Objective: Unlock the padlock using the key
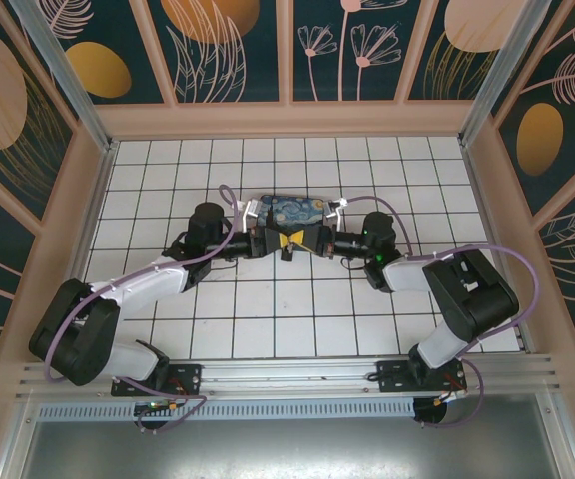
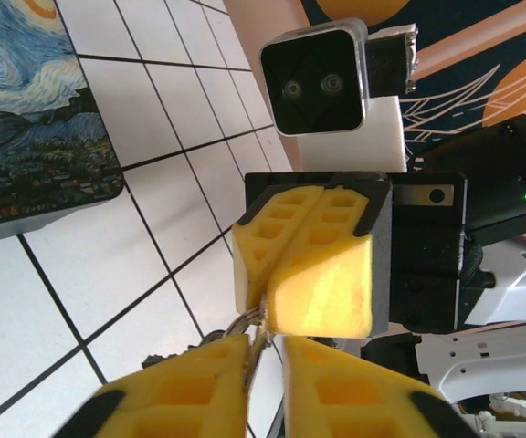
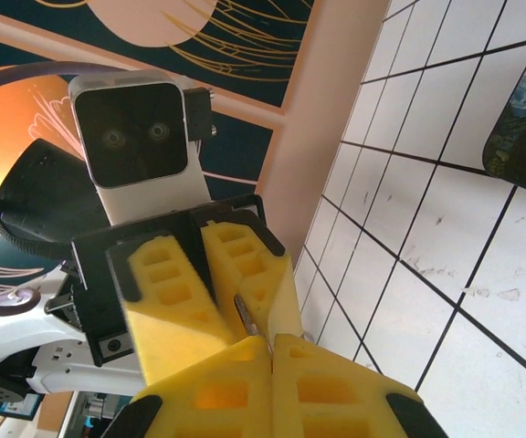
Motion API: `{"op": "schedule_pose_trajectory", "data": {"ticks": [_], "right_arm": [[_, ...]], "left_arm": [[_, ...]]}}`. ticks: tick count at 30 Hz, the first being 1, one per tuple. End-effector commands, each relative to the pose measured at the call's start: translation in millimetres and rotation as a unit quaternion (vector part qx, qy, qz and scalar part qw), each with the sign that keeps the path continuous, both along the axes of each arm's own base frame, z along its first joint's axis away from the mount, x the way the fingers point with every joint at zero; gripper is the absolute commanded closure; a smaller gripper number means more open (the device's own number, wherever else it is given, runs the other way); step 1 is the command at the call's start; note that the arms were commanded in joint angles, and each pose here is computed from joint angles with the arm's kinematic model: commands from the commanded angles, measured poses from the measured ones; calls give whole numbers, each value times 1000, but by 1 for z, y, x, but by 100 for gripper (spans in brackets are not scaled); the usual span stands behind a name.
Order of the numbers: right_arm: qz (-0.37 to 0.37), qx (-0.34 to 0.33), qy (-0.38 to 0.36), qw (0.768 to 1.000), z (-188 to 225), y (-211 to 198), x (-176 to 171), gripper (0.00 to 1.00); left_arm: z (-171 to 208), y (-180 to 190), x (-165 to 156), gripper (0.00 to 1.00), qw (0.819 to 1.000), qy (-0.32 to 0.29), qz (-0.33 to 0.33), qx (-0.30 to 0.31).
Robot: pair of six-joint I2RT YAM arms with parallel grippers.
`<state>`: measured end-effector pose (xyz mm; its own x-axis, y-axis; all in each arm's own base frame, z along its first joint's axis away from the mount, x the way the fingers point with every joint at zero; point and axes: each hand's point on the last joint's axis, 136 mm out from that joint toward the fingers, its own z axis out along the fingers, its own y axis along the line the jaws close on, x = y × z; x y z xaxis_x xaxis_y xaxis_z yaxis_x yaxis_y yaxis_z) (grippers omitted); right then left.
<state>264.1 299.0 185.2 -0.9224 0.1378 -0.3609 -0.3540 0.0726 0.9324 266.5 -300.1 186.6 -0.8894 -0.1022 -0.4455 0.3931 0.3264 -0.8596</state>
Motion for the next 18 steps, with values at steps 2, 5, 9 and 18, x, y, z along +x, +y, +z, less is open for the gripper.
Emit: {"op": "schedule_pose_trajectory", "data": {"ticks": [2,5,9,18], "right_arm": [[7,10,-19,1000,8,7,1,100],[10,8,-16,1000,6,7,-1,100],[11,3,-13,1000,1,5,-6,99],[9,0,-8,1000,-2,3,-11,100]], "left_arm": [[11,-1,-3,86,1000,-21,-9,-10],[8,-1,-2,93,1000,-23,-9,-3],[5,-1,-3,93,1000,-27,-13,1],[8,-1,-2,72,1000,-28,-9,-4]]}}
